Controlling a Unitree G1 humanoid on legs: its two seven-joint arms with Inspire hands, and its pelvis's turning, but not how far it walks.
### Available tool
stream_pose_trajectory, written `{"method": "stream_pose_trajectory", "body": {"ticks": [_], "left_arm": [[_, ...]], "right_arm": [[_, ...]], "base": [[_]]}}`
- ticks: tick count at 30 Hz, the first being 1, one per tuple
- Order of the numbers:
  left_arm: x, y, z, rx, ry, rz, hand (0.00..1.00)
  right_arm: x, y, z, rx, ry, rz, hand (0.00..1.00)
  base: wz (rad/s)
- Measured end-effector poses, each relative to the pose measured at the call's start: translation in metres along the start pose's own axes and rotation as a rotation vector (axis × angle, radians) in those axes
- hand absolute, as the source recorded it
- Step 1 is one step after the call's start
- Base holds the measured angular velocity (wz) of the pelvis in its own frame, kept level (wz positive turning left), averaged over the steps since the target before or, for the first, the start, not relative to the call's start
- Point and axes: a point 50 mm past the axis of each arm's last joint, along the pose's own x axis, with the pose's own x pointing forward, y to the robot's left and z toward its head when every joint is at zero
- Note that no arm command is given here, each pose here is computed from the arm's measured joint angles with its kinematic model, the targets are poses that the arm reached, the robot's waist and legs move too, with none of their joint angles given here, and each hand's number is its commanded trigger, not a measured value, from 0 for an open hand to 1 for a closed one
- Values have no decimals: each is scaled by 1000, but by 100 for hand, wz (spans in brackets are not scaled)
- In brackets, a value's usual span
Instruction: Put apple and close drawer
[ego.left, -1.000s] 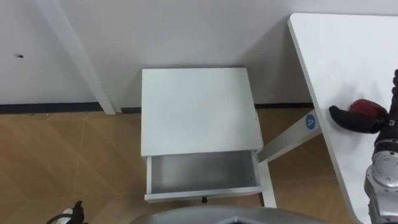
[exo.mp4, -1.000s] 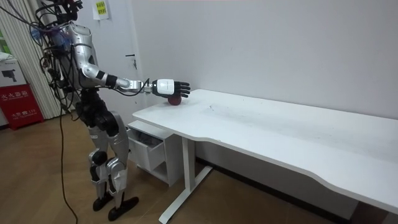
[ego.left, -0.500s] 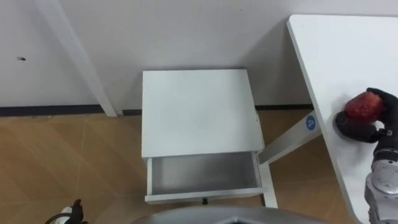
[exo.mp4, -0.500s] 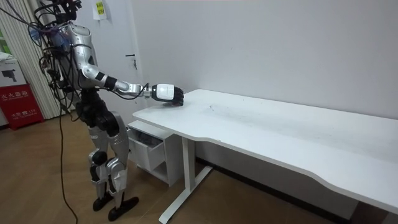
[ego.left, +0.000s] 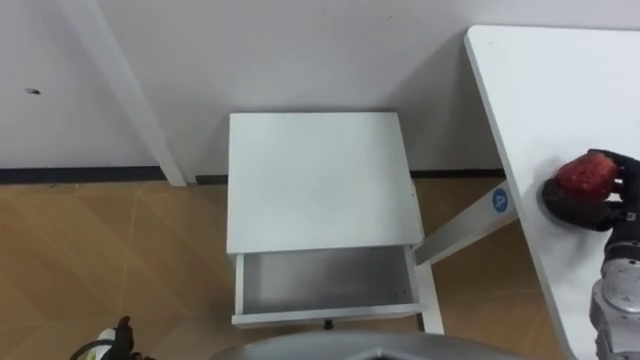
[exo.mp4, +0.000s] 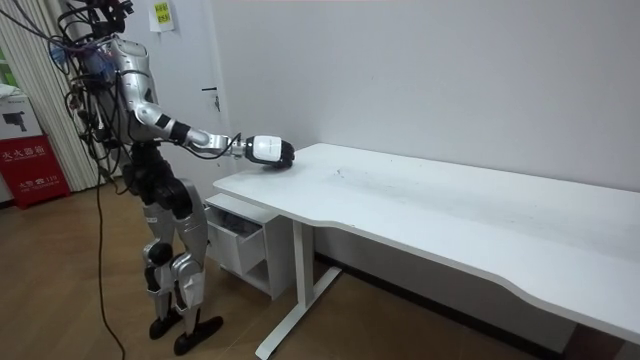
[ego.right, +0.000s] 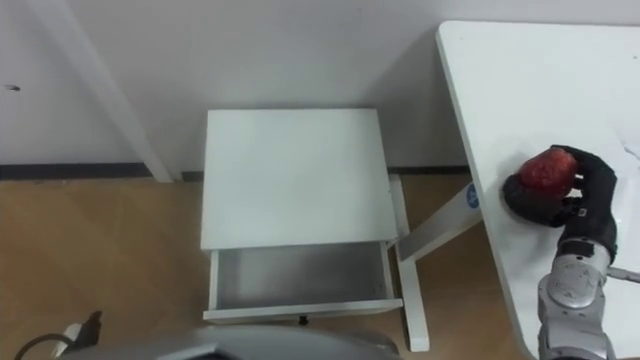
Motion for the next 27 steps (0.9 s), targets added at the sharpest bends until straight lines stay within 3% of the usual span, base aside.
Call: {"method": "stream_pose_trajectory", "body": {"ticks": [11,16,27], "left_arm": [[1,-7,9,55,-38,-30,0],[2,-11,16,70,-56,-66,0],[3,-15,25,98,-73,-80,0]], "right_arm": [[-11,54,39,-144,-204,273,100],[-34,100,51,-200,-261,543,100],[-52,132,72,-290,-385,746,100]], "base": [[-2],[12],[13]]}}
